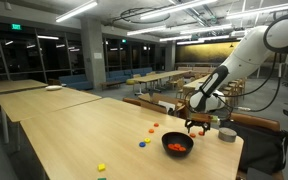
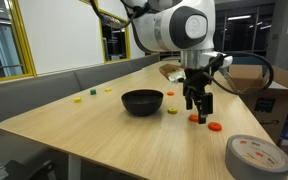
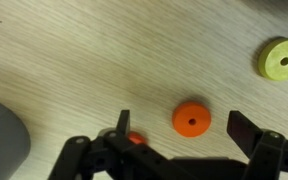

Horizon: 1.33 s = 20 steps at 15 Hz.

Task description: Pick up some of the yellow and orange objects from the table and put them in the bowl

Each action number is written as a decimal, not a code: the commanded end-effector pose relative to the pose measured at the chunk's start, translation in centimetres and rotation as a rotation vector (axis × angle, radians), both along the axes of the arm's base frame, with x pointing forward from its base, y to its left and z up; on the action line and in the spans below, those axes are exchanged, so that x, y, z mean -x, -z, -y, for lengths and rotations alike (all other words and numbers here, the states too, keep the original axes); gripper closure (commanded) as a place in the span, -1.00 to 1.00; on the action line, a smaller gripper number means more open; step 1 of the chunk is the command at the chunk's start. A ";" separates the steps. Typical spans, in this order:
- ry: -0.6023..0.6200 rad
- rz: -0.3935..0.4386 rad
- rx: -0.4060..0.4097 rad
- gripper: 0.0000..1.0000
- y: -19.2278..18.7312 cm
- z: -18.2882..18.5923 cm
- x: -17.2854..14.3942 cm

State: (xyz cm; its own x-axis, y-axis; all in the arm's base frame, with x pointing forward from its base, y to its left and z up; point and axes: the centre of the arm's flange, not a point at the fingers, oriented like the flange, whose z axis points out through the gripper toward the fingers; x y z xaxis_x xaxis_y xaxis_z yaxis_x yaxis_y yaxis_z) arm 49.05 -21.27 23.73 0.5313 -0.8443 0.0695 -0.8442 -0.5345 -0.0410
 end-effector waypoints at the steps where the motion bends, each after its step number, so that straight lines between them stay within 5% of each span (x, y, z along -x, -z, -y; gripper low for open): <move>1: -0.007 0.008 0.008 -1.00 -0.1 1.4 -1.9; 20: -0.040 -0.003 -0.008 -1.00 1.0 -0.2 -4.1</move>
